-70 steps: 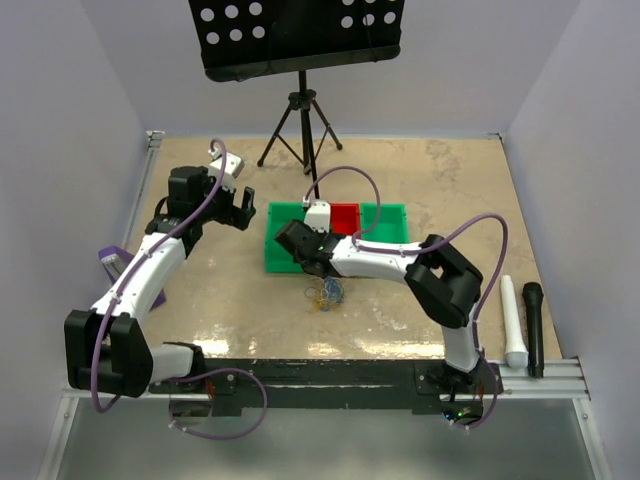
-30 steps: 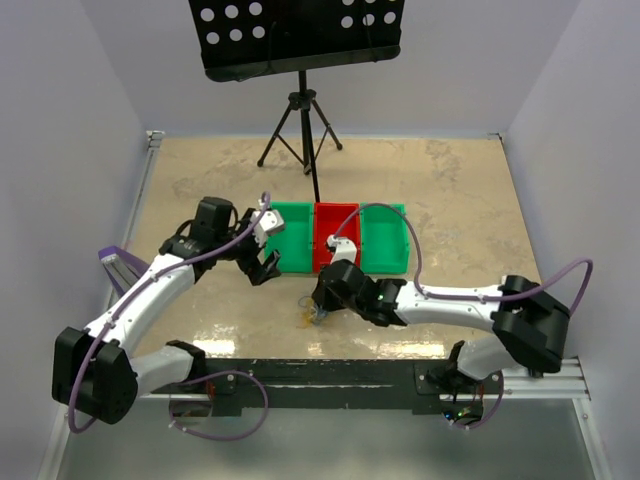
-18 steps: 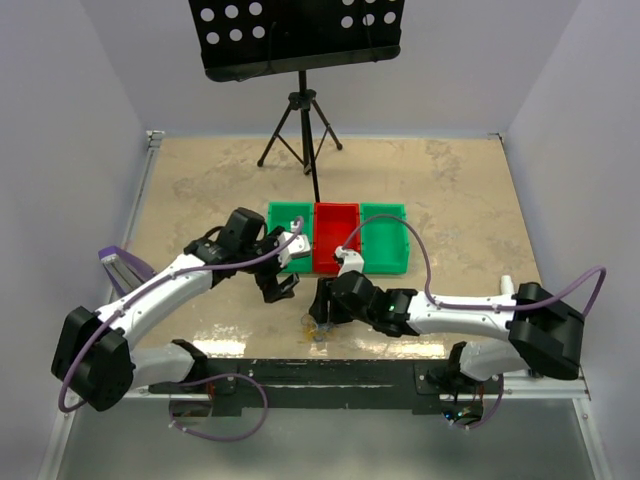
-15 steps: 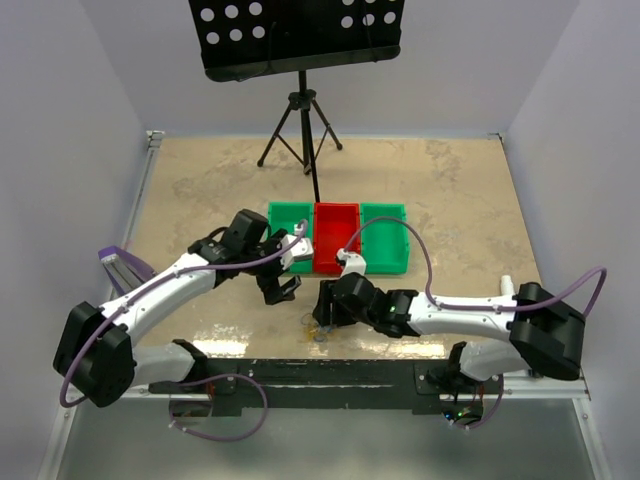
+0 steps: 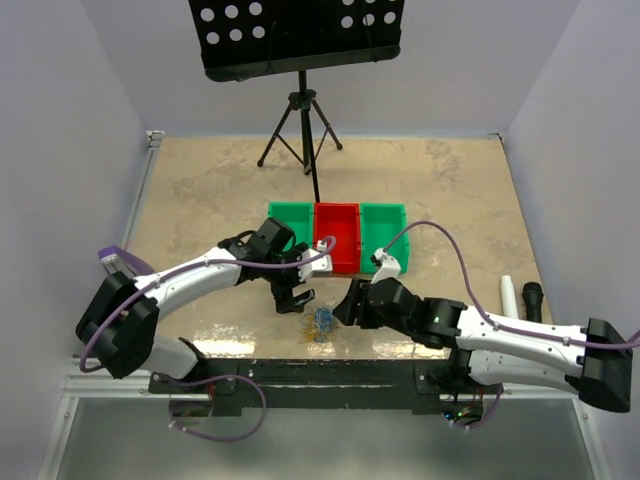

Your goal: Untangle the cables

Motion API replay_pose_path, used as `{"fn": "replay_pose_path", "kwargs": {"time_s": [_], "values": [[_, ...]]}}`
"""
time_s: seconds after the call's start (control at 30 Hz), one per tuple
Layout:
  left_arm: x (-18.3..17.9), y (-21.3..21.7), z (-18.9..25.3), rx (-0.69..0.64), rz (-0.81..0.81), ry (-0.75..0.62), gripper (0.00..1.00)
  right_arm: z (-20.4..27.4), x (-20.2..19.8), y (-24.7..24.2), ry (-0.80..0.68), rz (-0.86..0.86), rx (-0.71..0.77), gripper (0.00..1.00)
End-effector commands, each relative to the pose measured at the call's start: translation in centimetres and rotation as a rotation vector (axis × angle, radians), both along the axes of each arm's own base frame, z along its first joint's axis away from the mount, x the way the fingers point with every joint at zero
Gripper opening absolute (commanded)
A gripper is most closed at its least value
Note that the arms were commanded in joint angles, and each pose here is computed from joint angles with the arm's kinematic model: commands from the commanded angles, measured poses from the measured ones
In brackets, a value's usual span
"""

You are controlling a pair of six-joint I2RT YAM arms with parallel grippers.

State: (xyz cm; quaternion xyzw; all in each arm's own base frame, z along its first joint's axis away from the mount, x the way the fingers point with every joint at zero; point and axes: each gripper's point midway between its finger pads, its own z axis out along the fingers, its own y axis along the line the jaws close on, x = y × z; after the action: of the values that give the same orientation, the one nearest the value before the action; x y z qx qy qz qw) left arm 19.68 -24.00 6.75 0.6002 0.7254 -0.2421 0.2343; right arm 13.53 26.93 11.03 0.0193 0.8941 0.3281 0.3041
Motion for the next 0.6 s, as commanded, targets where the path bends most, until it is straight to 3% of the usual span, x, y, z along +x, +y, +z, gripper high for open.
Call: {"fn": "replay_pose_path", "kwargs": {"time_s": [0.0,0.27,0.43,0.57], "values": [[1.0,-3.0,1.3,-0.083,-0.089,-0.064,0.97,-0.9,-0.3,-1.5,0.04,-0.057,-0.014,0.57],[0.9,-3.7,-0.7,-0.085,-0.129,-0.041,0.84,-1.2,-0.3,-1.9,0.038,-0.065,-0.025,0.56],[0.9,-3.8,-1.3,-0.092,-0.139,-0.048,0.49,-1.4,-0.2,-1.5,0.034,-0.053,-0.024,0.56],[-0.1,-3.9,-0.7,-0.12,-0.158,-0.017,0.36,-2.1,-0.3,-1.2,0.039,-0.037,-0.031,0.55]]}}
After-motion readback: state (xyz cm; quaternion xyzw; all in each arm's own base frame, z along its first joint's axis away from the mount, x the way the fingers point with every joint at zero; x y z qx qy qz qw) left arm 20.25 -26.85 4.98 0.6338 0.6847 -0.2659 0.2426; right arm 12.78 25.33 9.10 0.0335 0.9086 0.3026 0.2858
